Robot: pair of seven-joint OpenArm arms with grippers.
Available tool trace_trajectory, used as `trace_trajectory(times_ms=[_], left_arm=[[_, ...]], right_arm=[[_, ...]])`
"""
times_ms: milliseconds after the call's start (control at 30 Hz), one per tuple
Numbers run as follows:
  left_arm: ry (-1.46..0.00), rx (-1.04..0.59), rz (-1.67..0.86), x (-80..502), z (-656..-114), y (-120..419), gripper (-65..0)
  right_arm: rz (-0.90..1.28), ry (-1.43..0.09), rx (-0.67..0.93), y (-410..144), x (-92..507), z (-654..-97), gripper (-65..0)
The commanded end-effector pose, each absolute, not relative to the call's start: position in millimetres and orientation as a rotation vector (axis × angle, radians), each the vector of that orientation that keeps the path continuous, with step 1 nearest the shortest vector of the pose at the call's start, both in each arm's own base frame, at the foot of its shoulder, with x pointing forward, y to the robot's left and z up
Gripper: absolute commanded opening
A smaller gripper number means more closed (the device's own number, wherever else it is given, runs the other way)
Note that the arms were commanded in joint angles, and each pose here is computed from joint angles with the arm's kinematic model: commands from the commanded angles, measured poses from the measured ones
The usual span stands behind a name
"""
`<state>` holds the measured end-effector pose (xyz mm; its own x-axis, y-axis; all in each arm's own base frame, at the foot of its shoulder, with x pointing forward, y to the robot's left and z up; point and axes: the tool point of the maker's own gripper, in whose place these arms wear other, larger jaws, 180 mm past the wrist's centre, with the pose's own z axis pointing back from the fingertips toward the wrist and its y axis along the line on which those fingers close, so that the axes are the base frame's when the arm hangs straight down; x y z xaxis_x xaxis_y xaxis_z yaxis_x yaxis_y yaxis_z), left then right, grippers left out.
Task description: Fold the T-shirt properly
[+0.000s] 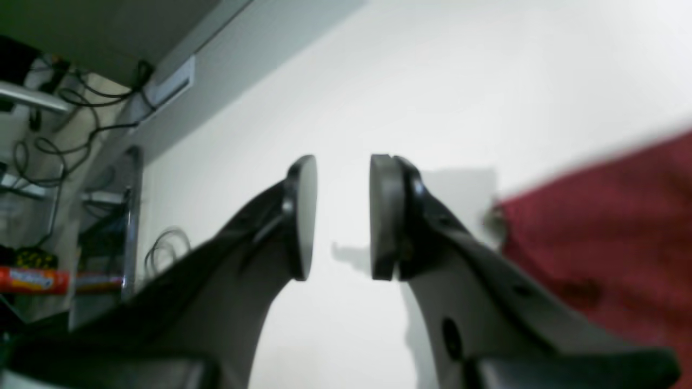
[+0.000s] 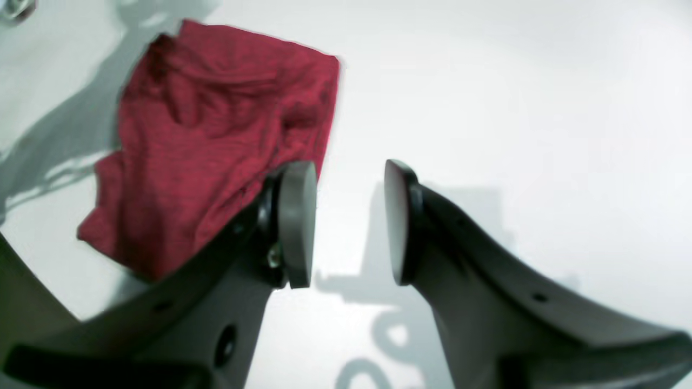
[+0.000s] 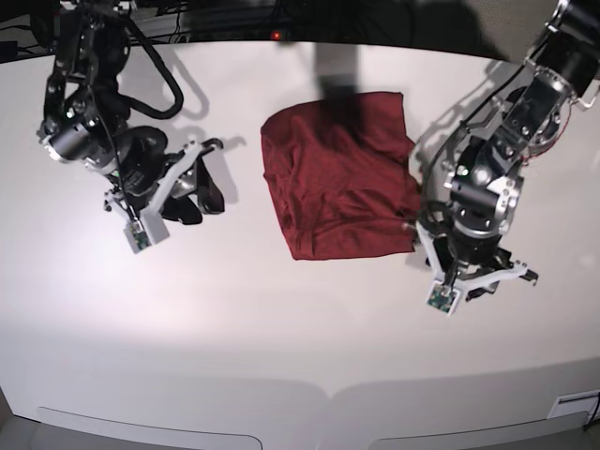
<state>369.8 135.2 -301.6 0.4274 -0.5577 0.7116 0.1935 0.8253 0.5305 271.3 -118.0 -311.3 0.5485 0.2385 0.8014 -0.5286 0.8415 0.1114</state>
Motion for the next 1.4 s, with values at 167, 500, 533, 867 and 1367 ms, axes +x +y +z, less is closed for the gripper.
trace_trajectory(times_ms=[167,500,533,867,1367], left_arm=[[-1.031,0.491,-0.598,313,-277,164,-48.5],[-0.88,0.671,-0.741,224,-280,209,-48.5],[-0.855,0.691,-0.737,215,-283,214,-48.5],[-0.732,0.835,-0.578,154,-290,248,-48.5],[-0.241,0.924,-0.305,11,-402,345,-48.5]], right_arm=[[0.484,-0.75,0.261,-143,216,-305,-43.4],[0.422,-0.486,0.15,-183,108,-314,-43.4],[0.411,-0.443,0.144,-188,95,-317,-43.4],[0.358,-0.139,0.203,-193,-8,-328,-43.4],[0.109,-0.024,0.267,-235,-66,-381,-43.4]])
